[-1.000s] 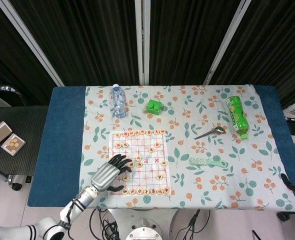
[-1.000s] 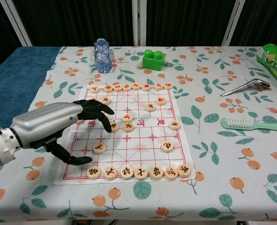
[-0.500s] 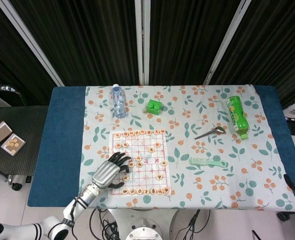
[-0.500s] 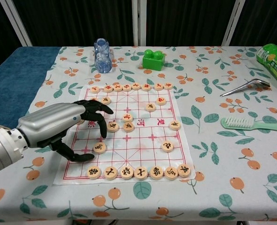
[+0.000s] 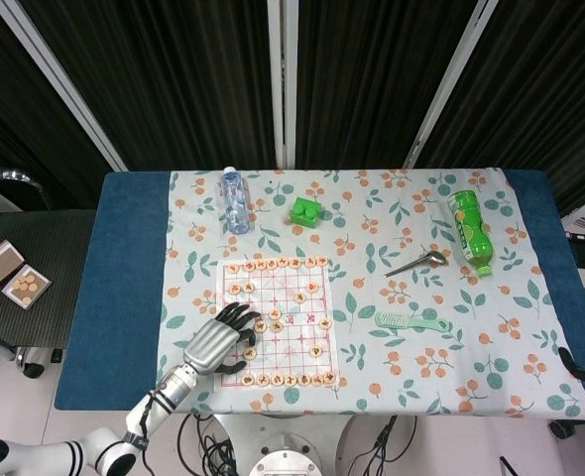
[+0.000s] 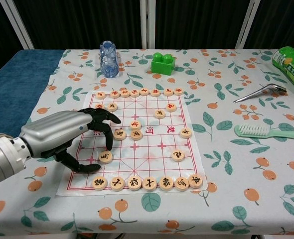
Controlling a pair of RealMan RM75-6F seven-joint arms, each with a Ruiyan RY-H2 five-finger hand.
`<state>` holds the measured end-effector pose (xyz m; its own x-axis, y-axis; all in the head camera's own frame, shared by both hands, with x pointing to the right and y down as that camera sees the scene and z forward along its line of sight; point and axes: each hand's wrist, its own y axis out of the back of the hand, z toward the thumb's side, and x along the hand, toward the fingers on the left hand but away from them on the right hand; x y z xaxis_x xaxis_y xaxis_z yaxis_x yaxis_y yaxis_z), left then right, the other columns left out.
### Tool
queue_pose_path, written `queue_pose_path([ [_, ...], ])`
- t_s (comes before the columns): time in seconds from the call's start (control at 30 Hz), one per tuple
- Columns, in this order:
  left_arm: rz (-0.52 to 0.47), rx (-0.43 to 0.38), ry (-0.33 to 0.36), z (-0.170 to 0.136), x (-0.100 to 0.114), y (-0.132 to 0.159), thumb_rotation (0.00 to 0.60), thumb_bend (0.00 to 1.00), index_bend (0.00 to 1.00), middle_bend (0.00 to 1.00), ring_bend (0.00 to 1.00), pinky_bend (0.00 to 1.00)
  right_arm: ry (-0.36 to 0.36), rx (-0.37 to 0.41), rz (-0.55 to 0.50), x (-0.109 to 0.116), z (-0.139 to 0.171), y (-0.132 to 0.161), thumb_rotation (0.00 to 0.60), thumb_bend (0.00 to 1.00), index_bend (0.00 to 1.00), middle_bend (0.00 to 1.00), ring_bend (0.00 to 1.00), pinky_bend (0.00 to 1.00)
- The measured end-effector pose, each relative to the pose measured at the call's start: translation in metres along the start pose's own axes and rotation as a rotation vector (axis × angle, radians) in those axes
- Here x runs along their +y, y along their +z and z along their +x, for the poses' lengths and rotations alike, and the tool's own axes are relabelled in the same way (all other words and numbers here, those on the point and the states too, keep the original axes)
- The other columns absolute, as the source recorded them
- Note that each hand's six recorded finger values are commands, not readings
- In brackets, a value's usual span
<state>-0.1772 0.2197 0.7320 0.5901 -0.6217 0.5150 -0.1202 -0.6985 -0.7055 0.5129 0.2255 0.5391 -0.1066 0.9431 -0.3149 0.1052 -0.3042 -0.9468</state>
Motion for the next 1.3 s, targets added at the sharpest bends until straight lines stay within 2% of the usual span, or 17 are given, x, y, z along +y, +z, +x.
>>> queue_pose_path([
  [0.57,-0.006,-0.007,-0.009,0.004,-0.001,0.003,0.600,0.33,0.48,0.11,0.00,0.00,-0.003,-0.005,0.000,0.001,0.001,-0.003,0.600,0.18,0.00,0.00,0.00,0.00],
  [0.83,-0.033,-0.004,0.045,0.003,0.012,0.003,0.600,0.34,0.49,0.12,0.00,0.02,-0.006,-0.005,0.000,0.001,0.000,-0.003,0.600,0.18,0.00,0.00,0.00,0.00],
  [1.0,-0.026,0.014,0.067,0.003,0.021,-0.003,0.600,0.34,0.49,0.12,0.00,0.02,-0.006,-0.002,-0.001,0.001,0.001,-0.003,0.600,0.18,0.00,0.00,0.00,0.00],
  [1.3,-0.019,0.070,0.063,0.005,0.018,-0.026,0.600,0.34,0.50,0.12,0.00,0.02,-0.007,-0.003,0.002,0.002,0.001,-0.002,0.600,0.18,0.00,0.00,0.00,0.00],
])
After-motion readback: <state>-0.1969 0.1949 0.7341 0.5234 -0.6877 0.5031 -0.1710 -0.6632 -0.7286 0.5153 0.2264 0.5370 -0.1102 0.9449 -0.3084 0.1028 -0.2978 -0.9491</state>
